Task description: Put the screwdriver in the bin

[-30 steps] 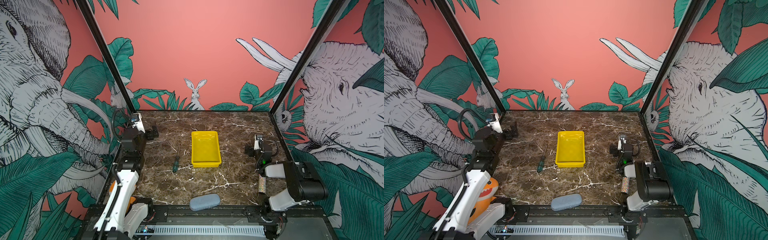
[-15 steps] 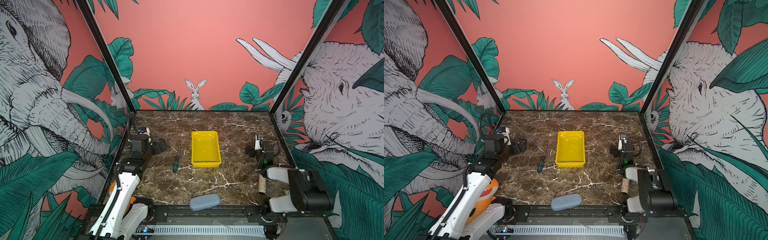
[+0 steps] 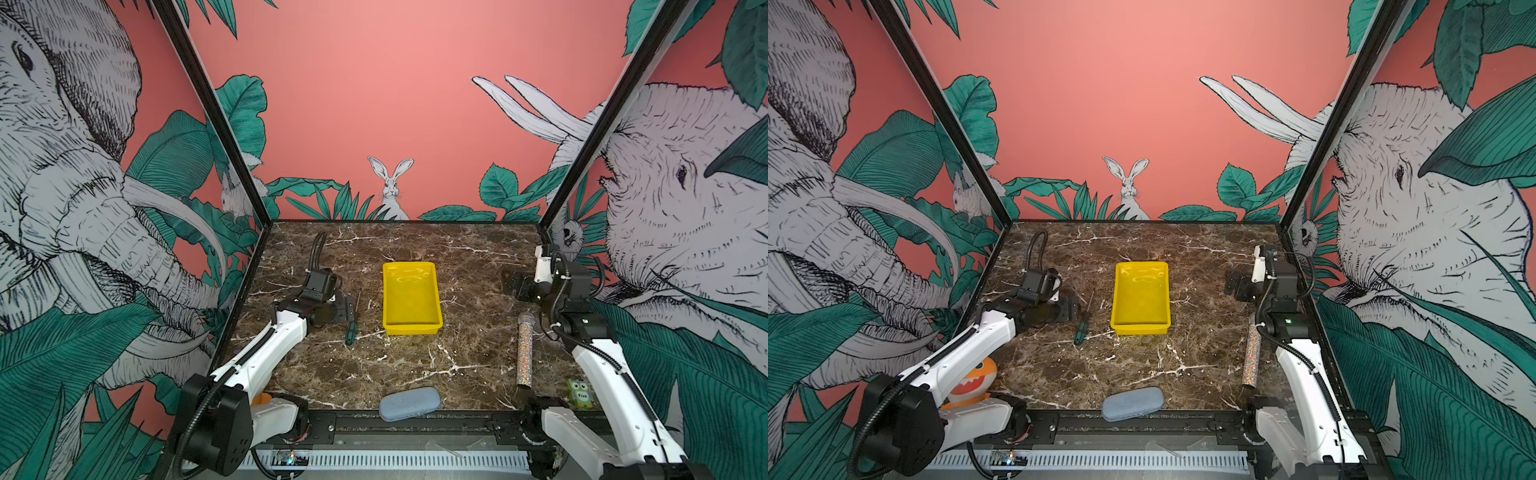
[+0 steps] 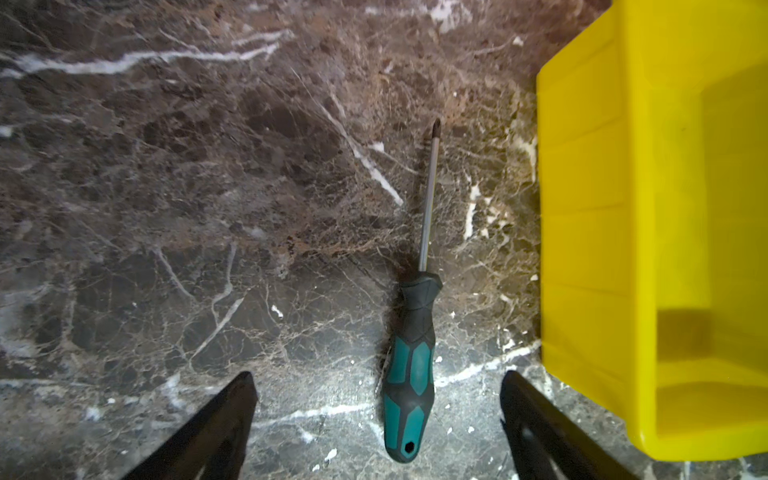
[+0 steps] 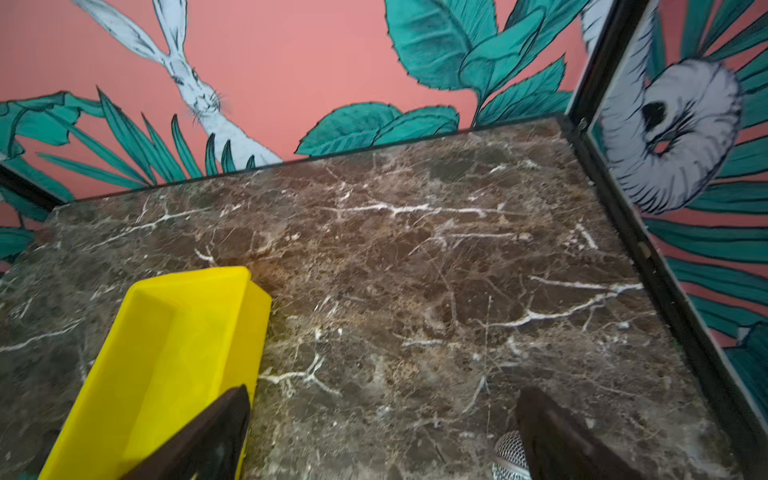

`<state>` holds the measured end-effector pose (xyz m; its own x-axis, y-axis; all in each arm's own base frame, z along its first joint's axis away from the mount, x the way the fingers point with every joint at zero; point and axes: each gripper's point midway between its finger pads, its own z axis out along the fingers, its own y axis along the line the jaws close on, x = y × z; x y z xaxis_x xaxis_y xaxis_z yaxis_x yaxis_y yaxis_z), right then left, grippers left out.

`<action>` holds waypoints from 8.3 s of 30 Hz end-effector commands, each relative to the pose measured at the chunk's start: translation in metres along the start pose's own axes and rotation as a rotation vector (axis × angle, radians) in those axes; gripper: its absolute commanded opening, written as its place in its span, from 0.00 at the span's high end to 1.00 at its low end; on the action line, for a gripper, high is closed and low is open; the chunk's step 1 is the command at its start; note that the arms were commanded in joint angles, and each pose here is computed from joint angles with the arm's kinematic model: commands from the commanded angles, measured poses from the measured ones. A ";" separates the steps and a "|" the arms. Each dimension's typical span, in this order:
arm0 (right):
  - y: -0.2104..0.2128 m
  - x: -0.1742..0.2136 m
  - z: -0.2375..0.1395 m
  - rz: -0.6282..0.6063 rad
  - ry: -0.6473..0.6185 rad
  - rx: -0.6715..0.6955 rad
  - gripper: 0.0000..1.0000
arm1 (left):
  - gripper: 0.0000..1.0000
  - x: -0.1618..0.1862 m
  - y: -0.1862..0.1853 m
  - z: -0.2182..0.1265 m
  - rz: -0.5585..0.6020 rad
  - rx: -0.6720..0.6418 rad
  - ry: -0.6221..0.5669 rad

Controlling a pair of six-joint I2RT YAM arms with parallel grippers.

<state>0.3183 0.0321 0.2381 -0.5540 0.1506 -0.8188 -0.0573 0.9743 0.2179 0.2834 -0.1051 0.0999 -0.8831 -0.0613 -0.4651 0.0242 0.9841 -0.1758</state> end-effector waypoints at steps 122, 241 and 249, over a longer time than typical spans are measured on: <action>0.005 0.109 -0.023 0.082 0.373 -0.050 0.01 | 0.54 0.033 -0.027 0.081 0.187 -0.153 0.233; 0.005 0.113 -0.025 0.078 0.384 -0.036 0.01 | 0.00 -0.095 -0.203 -0.077 0.530 0.098 -0.264; 0.009 0.115 -0.024 0.074 0.395 -0.054 0.00 | 0.00 -0.093 -0.156 -0.098 0.460 0.172 -0.323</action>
<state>0.2355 0.0509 0.1617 -0.8271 0.1346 -0.5458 -0.0384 0.9551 0.2938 0.3232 -0.2440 0.2475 -0.6059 0.3003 -0.7367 0.4433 0.8964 0.0008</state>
